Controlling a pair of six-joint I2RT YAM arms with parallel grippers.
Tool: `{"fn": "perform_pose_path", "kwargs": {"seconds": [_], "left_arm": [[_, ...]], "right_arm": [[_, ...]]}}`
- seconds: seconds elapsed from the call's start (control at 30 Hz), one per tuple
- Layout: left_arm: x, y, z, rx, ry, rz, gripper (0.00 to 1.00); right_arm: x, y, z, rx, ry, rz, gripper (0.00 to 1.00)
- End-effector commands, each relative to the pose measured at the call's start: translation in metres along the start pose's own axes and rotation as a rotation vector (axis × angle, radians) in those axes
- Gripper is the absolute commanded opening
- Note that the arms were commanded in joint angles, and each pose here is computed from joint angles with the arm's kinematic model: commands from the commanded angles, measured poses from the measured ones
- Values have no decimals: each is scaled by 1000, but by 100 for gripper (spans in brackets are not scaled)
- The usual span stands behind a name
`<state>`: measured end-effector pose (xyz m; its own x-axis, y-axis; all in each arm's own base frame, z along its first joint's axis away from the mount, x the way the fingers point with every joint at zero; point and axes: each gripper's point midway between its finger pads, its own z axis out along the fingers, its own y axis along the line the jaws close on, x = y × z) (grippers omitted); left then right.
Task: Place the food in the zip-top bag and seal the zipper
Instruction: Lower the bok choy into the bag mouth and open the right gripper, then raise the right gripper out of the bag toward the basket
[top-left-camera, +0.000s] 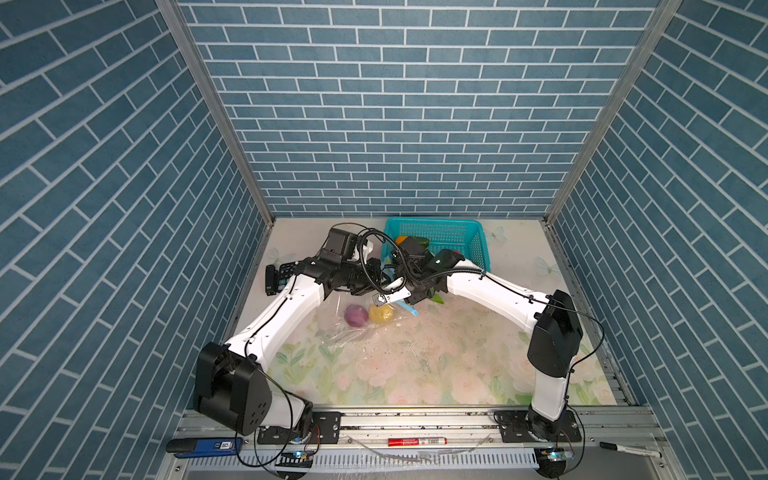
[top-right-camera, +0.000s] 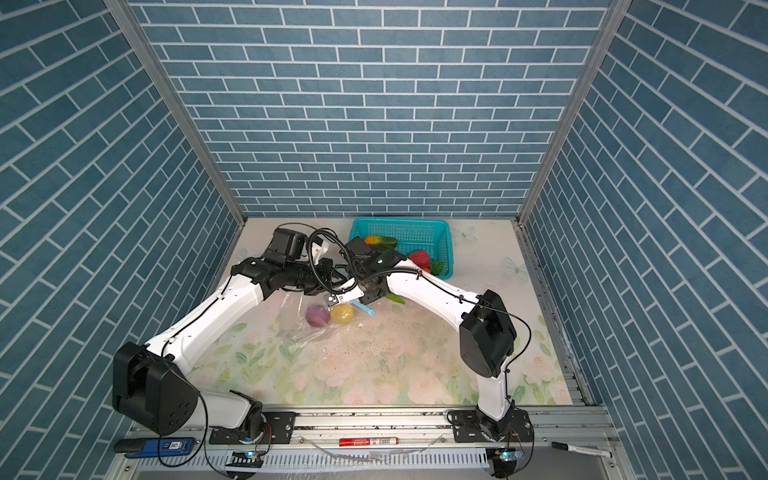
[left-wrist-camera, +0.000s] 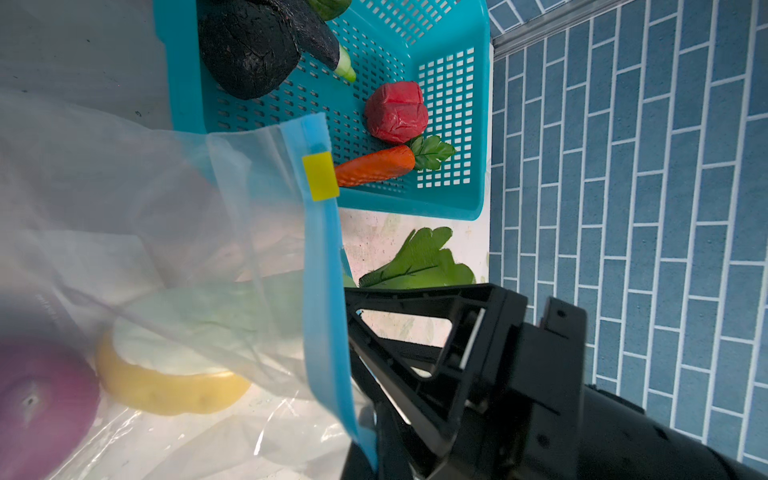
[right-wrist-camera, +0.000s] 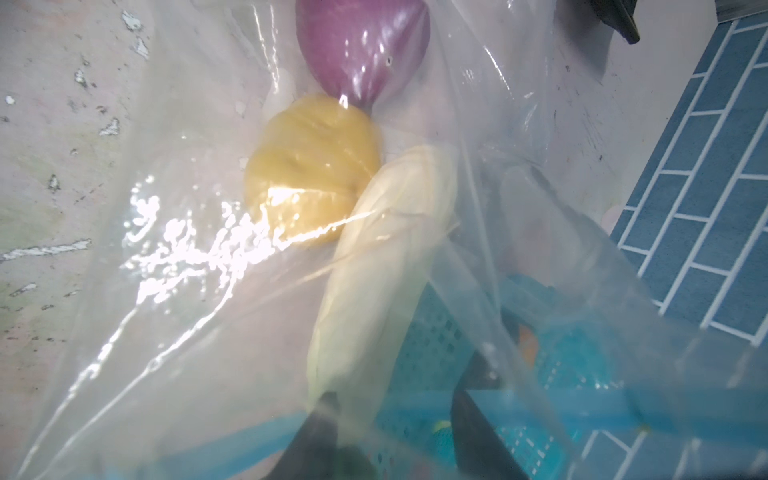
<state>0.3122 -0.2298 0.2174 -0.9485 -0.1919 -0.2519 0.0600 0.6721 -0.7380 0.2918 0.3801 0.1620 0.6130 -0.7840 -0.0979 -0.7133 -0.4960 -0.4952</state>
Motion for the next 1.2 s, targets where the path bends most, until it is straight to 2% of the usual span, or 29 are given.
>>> {"fn": "perform_pose_path", "kwargs": {"seconds": [0.0,0.17,0.4,0.5,0.67,0.87,0.93,1.03,1.17], "left_arm": [[1,-8,-2,24,-11,28,0],[1,-5,-1,21,-12,29,0],[-2,-7,1,31,-18,33,0],[-3,-7,1,36,-20,38,0],[-3,-11,-1,55,-29,44,0],[-7,-27,-9,118,-56,63,0],[-8,-32,-14,134,-67,69,0],[-11,-38,-22,156,-95,76,0],[-16,-45,-29,206,-135,67,0]], "right_arm": [[-18,-13,-12,38,-70,-3,46],[-17,-18,-30,94,-112,42,48],[7,-27,-57,240,-90,182,52],[10,-25,-69,304,-134,275,55],[16,-23,-94,347,-235,521,58],[26,-28,-110,285,-324,780,57],[34,-34,-115,267,-322,888,55],[50,-40,-122,284,-281,1099,52],[63,-29,-126,262,-241,1410,53]]}}
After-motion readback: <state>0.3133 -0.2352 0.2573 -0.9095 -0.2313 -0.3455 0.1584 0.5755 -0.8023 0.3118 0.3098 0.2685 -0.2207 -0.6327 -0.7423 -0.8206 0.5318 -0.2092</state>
